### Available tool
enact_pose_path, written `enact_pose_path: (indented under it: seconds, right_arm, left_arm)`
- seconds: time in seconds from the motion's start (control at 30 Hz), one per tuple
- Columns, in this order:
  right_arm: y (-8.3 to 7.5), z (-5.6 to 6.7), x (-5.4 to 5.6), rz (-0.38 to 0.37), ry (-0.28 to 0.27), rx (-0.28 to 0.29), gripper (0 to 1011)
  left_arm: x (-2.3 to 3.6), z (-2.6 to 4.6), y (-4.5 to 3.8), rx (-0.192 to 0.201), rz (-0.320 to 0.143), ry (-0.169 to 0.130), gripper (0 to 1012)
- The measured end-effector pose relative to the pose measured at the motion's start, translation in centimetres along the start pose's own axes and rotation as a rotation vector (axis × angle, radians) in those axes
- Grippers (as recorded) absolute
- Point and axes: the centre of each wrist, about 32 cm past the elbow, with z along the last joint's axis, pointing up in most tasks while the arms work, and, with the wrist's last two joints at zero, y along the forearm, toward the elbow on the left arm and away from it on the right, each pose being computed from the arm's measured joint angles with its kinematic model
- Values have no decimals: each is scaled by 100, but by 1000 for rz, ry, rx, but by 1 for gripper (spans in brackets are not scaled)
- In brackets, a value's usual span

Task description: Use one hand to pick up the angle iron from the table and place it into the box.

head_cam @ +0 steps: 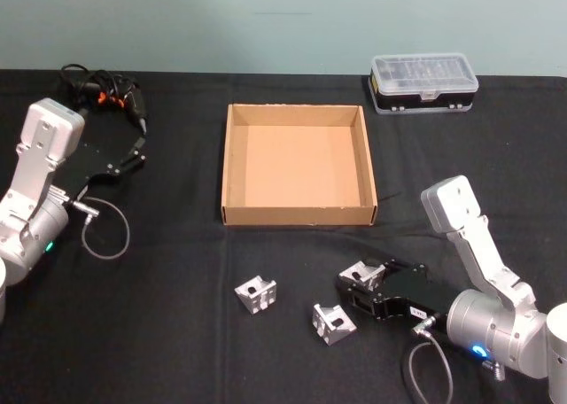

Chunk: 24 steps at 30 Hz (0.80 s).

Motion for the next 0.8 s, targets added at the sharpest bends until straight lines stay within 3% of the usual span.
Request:
enact_pose_path:
  seconds: [0.17,0.53,0.8]
  right_arm:
    - [0,0,0,0,0,0,457]
    - [0,0,0,0,0,0,452]
    - [-80,-5,17,32,-4,48,451]
  left_arm:
    - [0,0,0,0,0,0,1000]
    - [0,0,0,0,0,0,1000]
    - [0,0,0,0,0,0,1000]
